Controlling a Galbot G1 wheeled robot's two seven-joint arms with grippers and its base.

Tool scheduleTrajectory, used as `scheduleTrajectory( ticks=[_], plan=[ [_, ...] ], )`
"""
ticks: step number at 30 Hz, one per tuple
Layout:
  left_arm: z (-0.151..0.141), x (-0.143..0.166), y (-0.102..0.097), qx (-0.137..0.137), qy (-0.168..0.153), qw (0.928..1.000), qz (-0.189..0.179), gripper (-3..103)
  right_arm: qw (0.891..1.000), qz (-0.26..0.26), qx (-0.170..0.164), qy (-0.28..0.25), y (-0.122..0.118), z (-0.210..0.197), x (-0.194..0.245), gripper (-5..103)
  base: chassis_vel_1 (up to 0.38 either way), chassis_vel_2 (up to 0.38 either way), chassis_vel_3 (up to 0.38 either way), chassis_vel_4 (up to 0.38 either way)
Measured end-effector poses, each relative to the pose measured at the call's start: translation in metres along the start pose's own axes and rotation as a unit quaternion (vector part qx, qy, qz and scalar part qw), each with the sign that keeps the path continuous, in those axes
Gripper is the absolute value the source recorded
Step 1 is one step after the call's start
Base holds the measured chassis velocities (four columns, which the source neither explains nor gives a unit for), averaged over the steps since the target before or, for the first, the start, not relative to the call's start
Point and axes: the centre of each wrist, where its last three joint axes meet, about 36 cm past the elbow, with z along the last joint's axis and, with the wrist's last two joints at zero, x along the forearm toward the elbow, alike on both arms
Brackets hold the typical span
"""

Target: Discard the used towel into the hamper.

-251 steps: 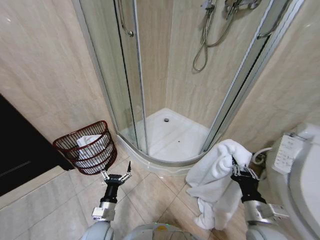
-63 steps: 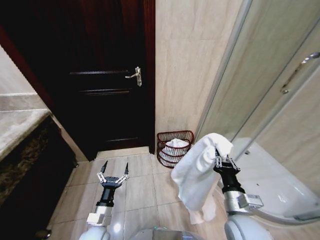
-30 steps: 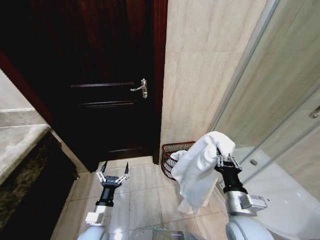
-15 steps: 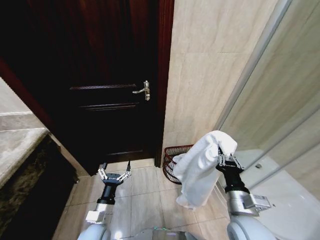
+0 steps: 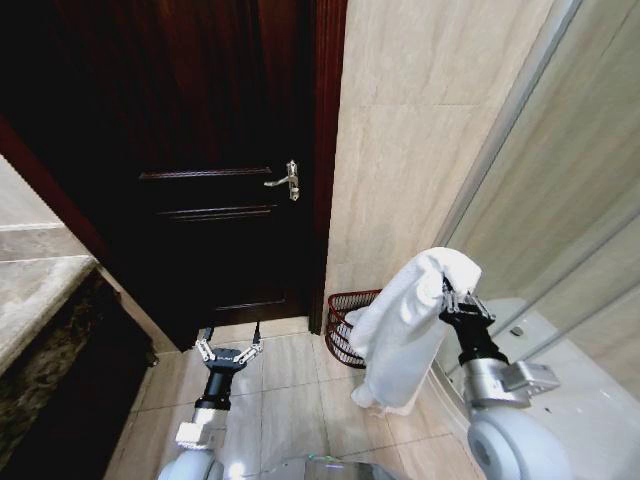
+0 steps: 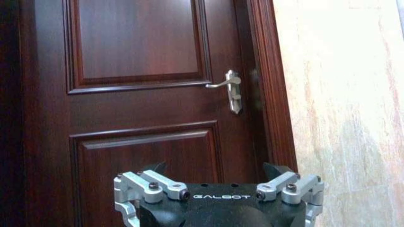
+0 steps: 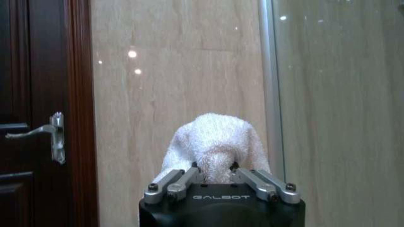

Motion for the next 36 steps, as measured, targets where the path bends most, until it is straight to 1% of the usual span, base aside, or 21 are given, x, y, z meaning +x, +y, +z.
scheduleTrajectory(
  ticks=[3,4,5,8,9,11,12,13,17,18,22,23,25,28,29,33,34,36],
  plan=[
    [0.001,0.002,-0.002,-0.004,0.003,1.0,-0.005,100,0.998,-0.009,0.025,-0.051,-0.016,-0.017,-0.015,16,0.0,0.0,0.0,0.0],
    [0.001,0.002,-0.002,-0.004,0.004,1.0,-0.007,100,0.997,-0.013,0.028,-0.064,-0.021,-0.025,-0.021,16,0.0,0.0,0.0,0.0],
    [0.001,0.002,-0.002,-0.004,0.004,1.0,-0.007,100,0.997,-0.013,0.028,-0.064,-0.021,-0.025,-0.021,16,0.0,0.0,0.0,0.0],
    [0.002,-0.001,-0.001,-0.006,0.002,0.9999,-0.014,100,0.996,-0.03,0.018,-0.088,-0.036,-0.055,-0.039,16,0.0,0.0,0.0,0.0],
    [0.002,-0.001,-0.001,-0.006,0.002,0.9999,-0.014,100,0.996,-0.03,0.018,-0.088,-0.036,-0.055,-0.039,16,0.0,0.0,0.0,0.0],
    [0.004,-0.006,0.001,-0.013,-0.004,0.9998,-0.017,100,0.993,-0.049,-0.001,-0.103,-0.036,-0.077,-0.053,16,0.0,0.0,0.0,0.0],
    [0.004,-0.008,0.001,-0.014,-0.007,0.9997,-0.018,100,0.991,-0.064,-0.003,-0.115,-0.034,-0.086,-0.058,16,0.0,0.0,0.0,0.0],
    [0.004,-0.008,0.001,-0.014,-0.007,0.9997,-0.018,100,0.991,-0.064,-0.003,-0.115,-0.034,-0.086,-0.058,16,0.0,0.0,0.0,0.0],
    [0.008,-0.013,0.001,-0.015,-0.011,0.9996,-0.021,100,0.976,-0.122,0.016,-0.179,-0.027,-0.123,-0.074,16,0.0,0.0,0.0,0.0],
    [0.008,-0.013,0.001,-0.015,-0.011,0.9996,-0.021,100,0.976,-0.122,0.016,-0.179,-0.027,-0.123,-0.074,16,0.0,0.0,0.0,0.0],
    [0.021,-0.008,-0.007,-0.017,-0.004,0.9994,-0.028,100,0.961,-0.167,0.027,-0.219,-0.024,-0.157,-0.084,16,0.0,0.0,0.0,0.0],
    [0.021,-0.008,-0.007,-0.017,-0.004,0.9994,-0.028,100,0.961,-0.167,0.027,-0.219,-0.024,-0.157,-0.084,16,0.0,0.0,0.0,0.0],
    [0.026,-0.004,-0.01,-0.016,0.002,0.9994,-0.031,100,0.958,-0.173,0.029,-0.226,-0.025,-0.171,-0.098,16,0.0,0.0,0.0,0.0],
    [0.032,0.002,-0.013,-0.017,0.006,0.9992,-0.035,100,0.956,-0.168,0.027,-0.238,-0.038,-0.201,-0.131,16,0.0,0.0,0.0,0.0],
    [0.032,0.002,-0.013,-0.017,0.006,0.9992,-0.035,100,0.956,-0.168,0.027,-0.238,-0.038,-0.201,-0.131,16,0.0,0.0,0.0,0.0],
    [0.034,0.006,-0.014,-0.016,0.01,0.9988,-0.045,100,0.962,-0.151,0.023,-0.227,-0.07,-0.228,-0.188,16,0.0,0.0,0.0,0.0],
    [0.034,0.006,-0.014,-0.016,0.01,0.9988,-0.045,100,0.962,-0.151,0.023,-0.227,-0.07,-0.228,-0.188,16,0.0,0.0,0.0,0.0],
    [0.033,0.005,-0.015,-0.015,0.01,0.9987,-0.048,100,0.962,-0.143,0.018,-0.233,-0.081,-0.245,-0.211,16,0.0,0.0,0.0,0.0]
  ],
)
